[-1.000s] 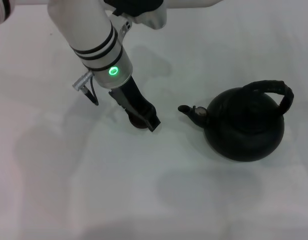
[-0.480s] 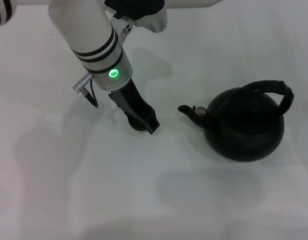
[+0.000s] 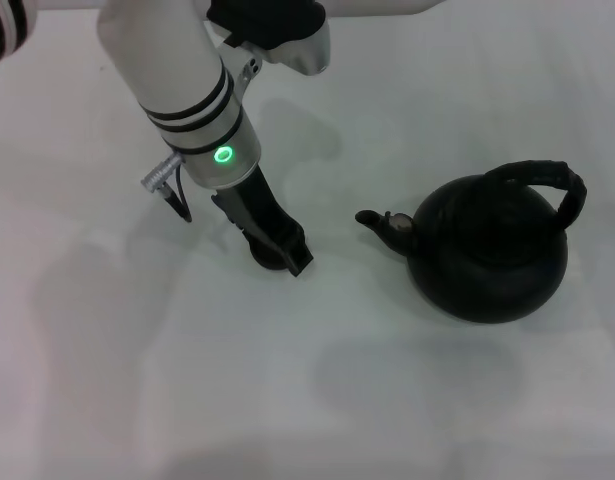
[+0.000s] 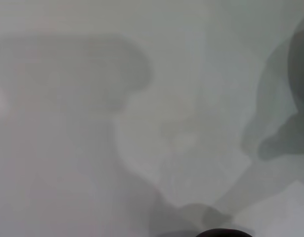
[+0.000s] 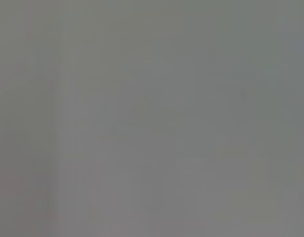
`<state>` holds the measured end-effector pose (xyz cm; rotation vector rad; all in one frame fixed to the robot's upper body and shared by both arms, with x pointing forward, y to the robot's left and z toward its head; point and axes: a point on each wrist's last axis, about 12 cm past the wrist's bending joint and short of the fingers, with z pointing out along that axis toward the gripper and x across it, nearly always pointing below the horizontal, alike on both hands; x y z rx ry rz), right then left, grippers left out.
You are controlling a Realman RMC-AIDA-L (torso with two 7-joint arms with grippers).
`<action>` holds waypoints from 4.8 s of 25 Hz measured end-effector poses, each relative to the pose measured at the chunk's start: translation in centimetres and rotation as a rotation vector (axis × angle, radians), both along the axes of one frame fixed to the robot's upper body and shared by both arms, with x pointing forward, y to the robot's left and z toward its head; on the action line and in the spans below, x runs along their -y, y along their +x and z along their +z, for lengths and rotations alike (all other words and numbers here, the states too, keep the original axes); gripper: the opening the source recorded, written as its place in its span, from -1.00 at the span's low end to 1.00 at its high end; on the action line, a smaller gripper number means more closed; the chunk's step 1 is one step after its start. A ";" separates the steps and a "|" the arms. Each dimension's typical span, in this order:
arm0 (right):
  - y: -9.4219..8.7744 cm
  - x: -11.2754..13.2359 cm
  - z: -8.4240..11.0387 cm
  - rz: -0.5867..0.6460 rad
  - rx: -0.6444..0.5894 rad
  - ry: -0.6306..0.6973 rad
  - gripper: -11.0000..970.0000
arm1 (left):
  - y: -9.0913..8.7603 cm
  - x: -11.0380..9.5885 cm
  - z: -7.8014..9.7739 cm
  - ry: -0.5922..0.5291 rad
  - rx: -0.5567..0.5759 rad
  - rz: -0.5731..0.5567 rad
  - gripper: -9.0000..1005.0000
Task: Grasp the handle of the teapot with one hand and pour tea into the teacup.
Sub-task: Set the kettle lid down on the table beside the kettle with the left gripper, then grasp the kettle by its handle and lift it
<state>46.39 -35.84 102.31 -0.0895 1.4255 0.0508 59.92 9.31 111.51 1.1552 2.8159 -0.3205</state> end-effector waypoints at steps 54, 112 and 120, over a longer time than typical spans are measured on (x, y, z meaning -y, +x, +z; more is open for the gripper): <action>-1.0 1.3 0.6 -0.010 0.047 -0.033 0.82 | -1.6 -4.7 4.3 -0.160 0.196 0.049 0.74; -1.1 -1.5 4.8 0.618 -0.583 -0.113 0.33 | -13.5 -22.4 -5.9 -1.024 1.014 0.366 0.72; -1.2 -1.1 5.1 0.605 -0.573 -0.106 0.03 | -13.1 -22.5 -5.7 -1.019 1.020 0.360 0.72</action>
